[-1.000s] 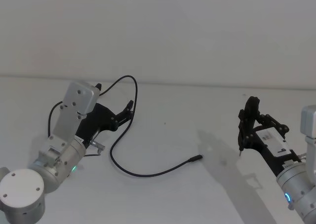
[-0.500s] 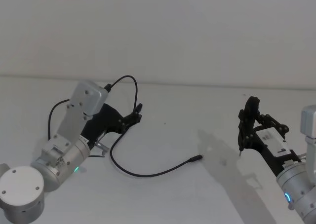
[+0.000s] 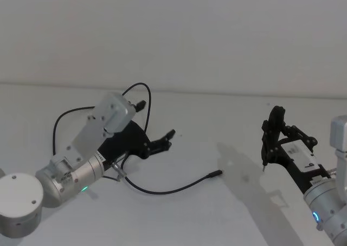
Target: Pick up the data cable with the one hand.
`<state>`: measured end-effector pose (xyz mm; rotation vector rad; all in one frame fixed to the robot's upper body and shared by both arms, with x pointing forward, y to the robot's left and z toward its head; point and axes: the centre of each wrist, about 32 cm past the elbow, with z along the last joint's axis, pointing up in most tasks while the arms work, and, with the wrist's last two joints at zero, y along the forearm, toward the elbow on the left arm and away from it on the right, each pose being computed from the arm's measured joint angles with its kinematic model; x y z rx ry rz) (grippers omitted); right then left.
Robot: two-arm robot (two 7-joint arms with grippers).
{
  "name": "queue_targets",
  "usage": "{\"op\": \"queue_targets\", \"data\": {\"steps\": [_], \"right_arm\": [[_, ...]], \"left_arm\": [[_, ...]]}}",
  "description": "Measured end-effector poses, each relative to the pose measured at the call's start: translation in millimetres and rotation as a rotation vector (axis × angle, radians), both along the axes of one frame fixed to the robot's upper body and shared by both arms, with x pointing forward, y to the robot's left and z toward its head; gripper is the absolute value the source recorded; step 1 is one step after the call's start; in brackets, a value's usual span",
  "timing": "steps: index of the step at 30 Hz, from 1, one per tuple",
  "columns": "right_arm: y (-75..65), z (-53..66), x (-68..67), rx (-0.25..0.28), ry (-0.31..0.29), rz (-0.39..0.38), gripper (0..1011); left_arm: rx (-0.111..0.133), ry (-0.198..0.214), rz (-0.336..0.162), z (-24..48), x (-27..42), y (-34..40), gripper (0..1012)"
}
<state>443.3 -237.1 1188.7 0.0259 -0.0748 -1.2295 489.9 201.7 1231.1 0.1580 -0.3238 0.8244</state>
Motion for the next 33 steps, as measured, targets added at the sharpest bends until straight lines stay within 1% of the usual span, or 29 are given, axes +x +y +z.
{"op": "queue_targets", "data": {"steps": [1, 2, 3, 4, 5, 6, 7, 9, 10, 11, 12, 15, 16, 18, 19, 20, 21, 22, 25, 26, 30, 31, 33], "right_arm": [[0.0, 0.0, 0.0, 0.0, 0.0, 0.0, 268], [0.0, 0.0, 0.0, 0.0, 0.0, 0.0, 268], [0.0, 0.0, 0.0, 0.0, 0.0, 0.0, 268], [0.0, 0.0, 0.0, 0.0, 0.0, 0.0, 268], [0.0, 0.0, 0.0, 0.0, 0.0, 0.0, 268], [0.0, 0.0, 0.0, 0.0, 0.0, 0.0, 268], [0.0, 0.0, 0.0, 0.0, 0.0, 0.0, 268], [0.0, 0.0, 0.0, 0.0, 0.0, 0.0, 268], [0.0, 0.0, 0.0, 0.0, 0.0, 0.0, 268], [0.0, 0.0, 0.0, 0.0, 0.0, 0.0, 268], [0.0, 0.0, 0.0, 0.0, 0.0, 0.0, 268], [0.0, 0.0, 0.0, 0.0, 0.0, 0.0, 268], [0.0, 0.0, 0.0, 0.0, 0.0, 0.0, 268], [0.0, 0.0, 0.0, 0.0, 0.0, 0.0, 268], [0.0, 0.0, 0.0, 0.0, 0.0, 0.0, 268], [0.0, 0.0, 0.0, 0.0, 0.0, 0.0, 268], [0.0, 0.0, 0.0, 0.0, 0.0, 0.0, 268], [0.0, 0.0, 0.0, 0.0, 0.0, 0.0, 268], [0.0, 0.0, 0.0, 0.0, 0.0, 0.0, 268], [0.0, 0.0, 0.0, 0.0, 0.0, 0.0, 268], [0.0, 0.0, 0.0, 0.0, 0.0, 0.0, 268], [0.0, 0.0, 0.0, 0.0, 0.0, 0.0, 268], [0.0, 0.0, 0.0, 0.0, 0.0, 0.0, 268]], "left_arm": [[0.016, 0.006, -0.026, 2.4, 0.3, 0.9, 1001], [0.016, 0.006, -0.026, 2.4, 0.3, 0.9, 1001], [0.032, 0.011, -0.049, 5.0, 0.8, 1.7, 1001], [0.04, 0.014, -0.06, 6.1, 1.1, 2.1, 1001], [0.056, 0.021, -0.083, 8.5, 1.8, 2.7, 1001], [0.056, 0.021, -0.083, 8.5, 1.8, 2.7, 1001], [0.076, 0.031, -0.108, 11.1, 2.7, 3.6, 1001], [0.094, 0.041, -0.13, 13.4, 3.7, 4.2, 1001], [0.114, 0.055, -0.154, 15.5, 4.8, 4.6, 1001], [0.122, 0.058, -0.162, 16.6, 5.4, 4.7, 1001], [0.142, 0.074, -0.185, 18.7, 6.6, 4.8, 1001], [0.171, 0.091, -0.212, 22.6, 8.7, 4.5, 1001], [0.191, 0.108, -0.228, 24.5, 10.1, 4.0, 1001], [0.209, 0.123, -0.241, 25.8, 11.5, 3.3, 1001], [0.229, 0.14, -0.251, 27.0, 13.3, 2.5, 1001], [0.237, 0.144, -0.254, 28.2, 14.2, 2.2, 1001], [0.244, 0.152, -0.257, 28.0, 14.7, 1.9, 1001], [0.257, 0.164, -0.262, 28.6, 16.0, 1.2, 1001], [0.278, 0.182, -0.267, 28.9, 17.8, -0.3, 1001], [0.29, 0.191, -0.269, 29.1, 19.0, -1.3, 1001], [0.316, 0.219, -0.269, 28.8, 21.9, -4.5, 1001], [0.316, 0.219, -0.269, 28.8, 21.9, -4.5, 1001], [0.325, 0.231, -0.267, 28.5, 23.0, -6.3, 1001]]}}
